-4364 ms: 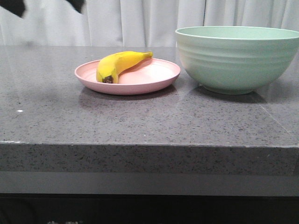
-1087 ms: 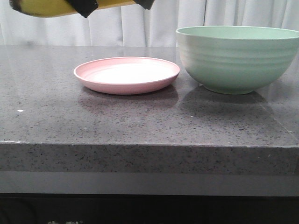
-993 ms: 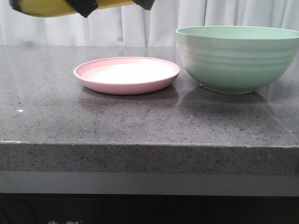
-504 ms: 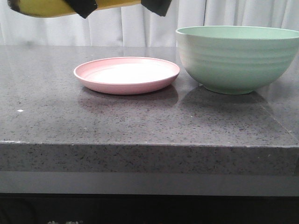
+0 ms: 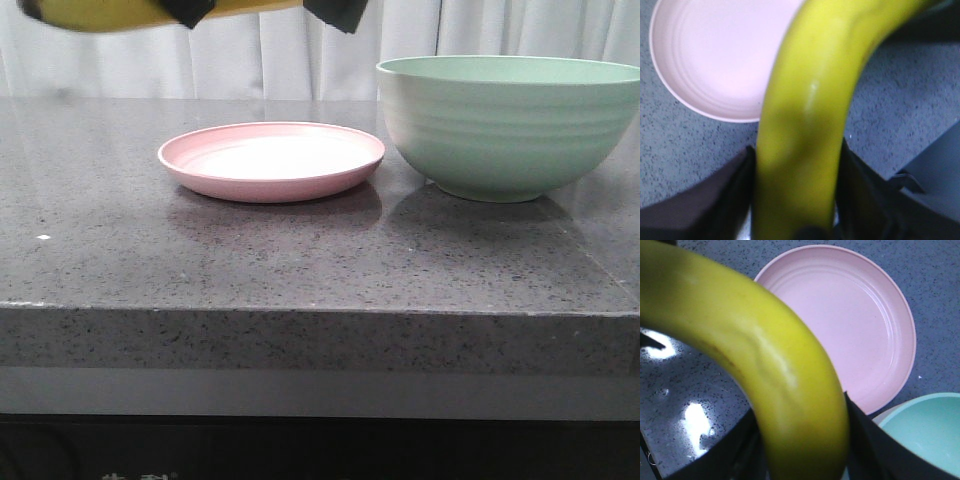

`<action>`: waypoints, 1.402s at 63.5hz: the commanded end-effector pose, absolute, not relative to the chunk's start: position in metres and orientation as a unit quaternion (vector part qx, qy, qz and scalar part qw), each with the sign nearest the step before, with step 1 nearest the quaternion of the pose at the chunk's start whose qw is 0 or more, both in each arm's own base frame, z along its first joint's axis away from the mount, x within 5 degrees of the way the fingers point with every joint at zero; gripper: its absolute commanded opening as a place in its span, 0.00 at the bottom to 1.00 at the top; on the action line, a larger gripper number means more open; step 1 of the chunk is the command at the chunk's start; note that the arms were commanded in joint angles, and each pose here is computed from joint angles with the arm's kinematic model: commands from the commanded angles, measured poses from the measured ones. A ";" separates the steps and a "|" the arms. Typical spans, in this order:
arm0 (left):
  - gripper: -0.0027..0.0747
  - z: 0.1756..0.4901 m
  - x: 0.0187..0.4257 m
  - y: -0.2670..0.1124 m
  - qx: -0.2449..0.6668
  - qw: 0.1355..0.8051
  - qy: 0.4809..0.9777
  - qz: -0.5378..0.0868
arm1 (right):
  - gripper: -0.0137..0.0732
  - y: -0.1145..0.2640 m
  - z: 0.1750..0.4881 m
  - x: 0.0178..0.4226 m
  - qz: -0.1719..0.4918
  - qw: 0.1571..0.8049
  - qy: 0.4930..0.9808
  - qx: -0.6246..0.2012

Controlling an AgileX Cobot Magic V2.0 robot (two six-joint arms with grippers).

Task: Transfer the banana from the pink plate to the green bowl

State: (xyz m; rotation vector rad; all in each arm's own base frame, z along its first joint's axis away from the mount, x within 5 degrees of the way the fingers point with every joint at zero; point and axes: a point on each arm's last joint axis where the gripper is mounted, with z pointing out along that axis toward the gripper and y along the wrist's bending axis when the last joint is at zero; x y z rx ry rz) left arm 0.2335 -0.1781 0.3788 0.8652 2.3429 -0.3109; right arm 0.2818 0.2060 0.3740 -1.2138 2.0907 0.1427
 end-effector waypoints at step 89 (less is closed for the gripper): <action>0.89 0.407 0.234 -0.174 0.317 0.403 0.851 -0.112 | 0.17 0.057 0.425 0.333 -0.067 0.308 0.907 -0.278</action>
